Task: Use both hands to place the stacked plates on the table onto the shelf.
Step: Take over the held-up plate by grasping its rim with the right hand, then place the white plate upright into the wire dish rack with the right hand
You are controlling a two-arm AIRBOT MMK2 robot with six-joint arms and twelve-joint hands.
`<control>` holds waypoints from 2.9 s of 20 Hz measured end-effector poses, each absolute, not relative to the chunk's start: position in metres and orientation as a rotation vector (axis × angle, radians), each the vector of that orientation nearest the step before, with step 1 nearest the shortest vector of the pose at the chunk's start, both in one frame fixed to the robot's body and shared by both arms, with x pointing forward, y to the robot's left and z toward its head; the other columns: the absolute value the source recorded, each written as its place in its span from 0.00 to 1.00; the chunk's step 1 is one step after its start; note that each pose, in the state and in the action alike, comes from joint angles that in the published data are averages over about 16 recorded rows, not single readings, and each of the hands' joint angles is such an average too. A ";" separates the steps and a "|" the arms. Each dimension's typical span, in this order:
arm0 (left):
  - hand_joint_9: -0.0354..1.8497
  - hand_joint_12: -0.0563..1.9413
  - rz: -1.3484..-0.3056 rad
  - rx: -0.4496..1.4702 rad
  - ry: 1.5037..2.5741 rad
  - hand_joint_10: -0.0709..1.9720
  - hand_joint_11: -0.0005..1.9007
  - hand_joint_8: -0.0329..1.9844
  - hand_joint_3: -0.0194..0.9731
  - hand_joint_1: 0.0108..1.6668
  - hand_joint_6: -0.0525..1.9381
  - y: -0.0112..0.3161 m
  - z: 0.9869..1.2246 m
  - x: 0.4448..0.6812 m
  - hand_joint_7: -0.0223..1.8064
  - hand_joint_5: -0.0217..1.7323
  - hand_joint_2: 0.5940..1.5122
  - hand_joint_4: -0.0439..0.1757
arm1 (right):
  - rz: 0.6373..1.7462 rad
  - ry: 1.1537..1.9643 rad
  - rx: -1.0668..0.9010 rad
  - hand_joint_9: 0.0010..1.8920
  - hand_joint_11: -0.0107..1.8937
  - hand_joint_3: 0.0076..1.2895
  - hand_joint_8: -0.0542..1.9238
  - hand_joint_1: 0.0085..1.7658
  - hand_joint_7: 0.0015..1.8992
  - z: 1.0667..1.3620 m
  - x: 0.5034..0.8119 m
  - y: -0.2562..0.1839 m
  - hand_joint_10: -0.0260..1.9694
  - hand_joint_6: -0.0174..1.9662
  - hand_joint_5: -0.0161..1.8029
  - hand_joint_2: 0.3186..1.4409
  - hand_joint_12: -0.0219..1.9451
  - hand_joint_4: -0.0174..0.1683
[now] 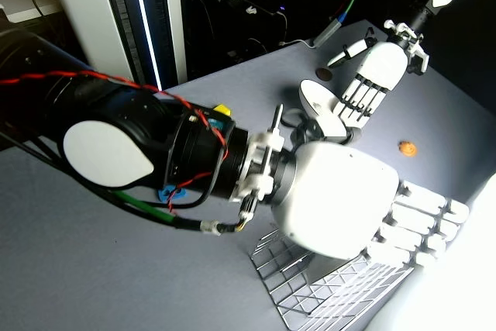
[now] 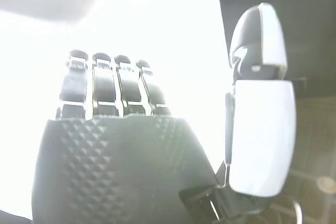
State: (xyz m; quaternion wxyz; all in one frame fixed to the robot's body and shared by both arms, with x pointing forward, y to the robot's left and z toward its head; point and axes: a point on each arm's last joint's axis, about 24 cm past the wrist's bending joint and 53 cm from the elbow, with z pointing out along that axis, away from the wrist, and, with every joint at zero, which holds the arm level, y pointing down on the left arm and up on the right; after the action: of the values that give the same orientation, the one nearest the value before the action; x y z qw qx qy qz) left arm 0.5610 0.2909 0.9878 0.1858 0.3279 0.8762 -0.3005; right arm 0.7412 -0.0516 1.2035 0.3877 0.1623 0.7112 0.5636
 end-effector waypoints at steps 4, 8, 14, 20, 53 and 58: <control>0.01 0.04 -0.847 0.921 2.470 0.01 0.02 0.01 0.04 0.00 0.01 0.291 0.988 0.561 0.01 0.01 0.54 0.17 | 1.368 1.800 0.163 0.01 0.01 0.00 0.03 0.50 0.01 1.216 0.715 -0.026 0.02 0.02 0.02 0.54 0.02 0.06; 0.01 0.04 -0.848 0.918 2.472 0.01 0.02 0.01 0.04 0.00 0.01 0.291 0.987 0.561 0.01 0.01 0.54 0.17 | 1.265 1.772 -0.122 0.01 0.01 0.00 0.03 0.53 0.01 1.215 0.680 0.004 0.02 0.02 0.02 0.54 0.02 0.08; 0.01 0.04 -0.849 0.915 2.473 0.01 0.01 0.01 0.04 0.00 0.01 0.291 0.987 0.561 0.01 0.01 0.54 0.17 | 1.150 1.720 -0.454 0.01 0.02 0.00 0.03 0.58 0.01 1.196 0.627 0.048 0.02 0.02 0.02 0.58 0.02 0.10; 0.01 0.04 -0.850 0.912 2.475 0.01 0.01 0.01 0.04 0.00 0.01 0.291 0.987 0.561 0.01 0.01 0.54 0.17 | 1.125 1.759 -0.600 0.01 0.02 0.00 0.03 0.61 0.01 1.154 0.592 0.084 0.02 0.02 0.02 0.62 0.02 0.11; 0.01 0.04 -0.866 0.934 2.418 0.02 0.01 0.01 0.04 0.00 0.02 0.276 1.003 0.574 0.02 0.01 0.55 0.17 | 1.088 1.838 -0.734 0.48 0.35 0.00 0.20 0.62 0.42 1.064 0.588 0.171 0.11 0.19 0.40 0.66 0.67 0.06; 0.02 0.03 -0.881 0.925 2.336 0.03 0.01 0.01 0.04 0.00 0.02 0.263 1.029 0.593 0.02 0.01 0.55 0.18 | 1.103 1.832 -0.724 0.52 0.41 0.00 0.36 0.63 0.43 1.069 0.586 0.170 0.25 0.25 0.41 0.65 0.67 0.07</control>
State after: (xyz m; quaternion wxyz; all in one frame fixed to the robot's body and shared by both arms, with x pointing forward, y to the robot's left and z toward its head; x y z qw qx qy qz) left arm 0.5929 0.2631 1.0292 0.2373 0.3375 0.8523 -0.3215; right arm 0.5861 0.1700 1.0693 0.4279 -0.2898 0.7334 0.4416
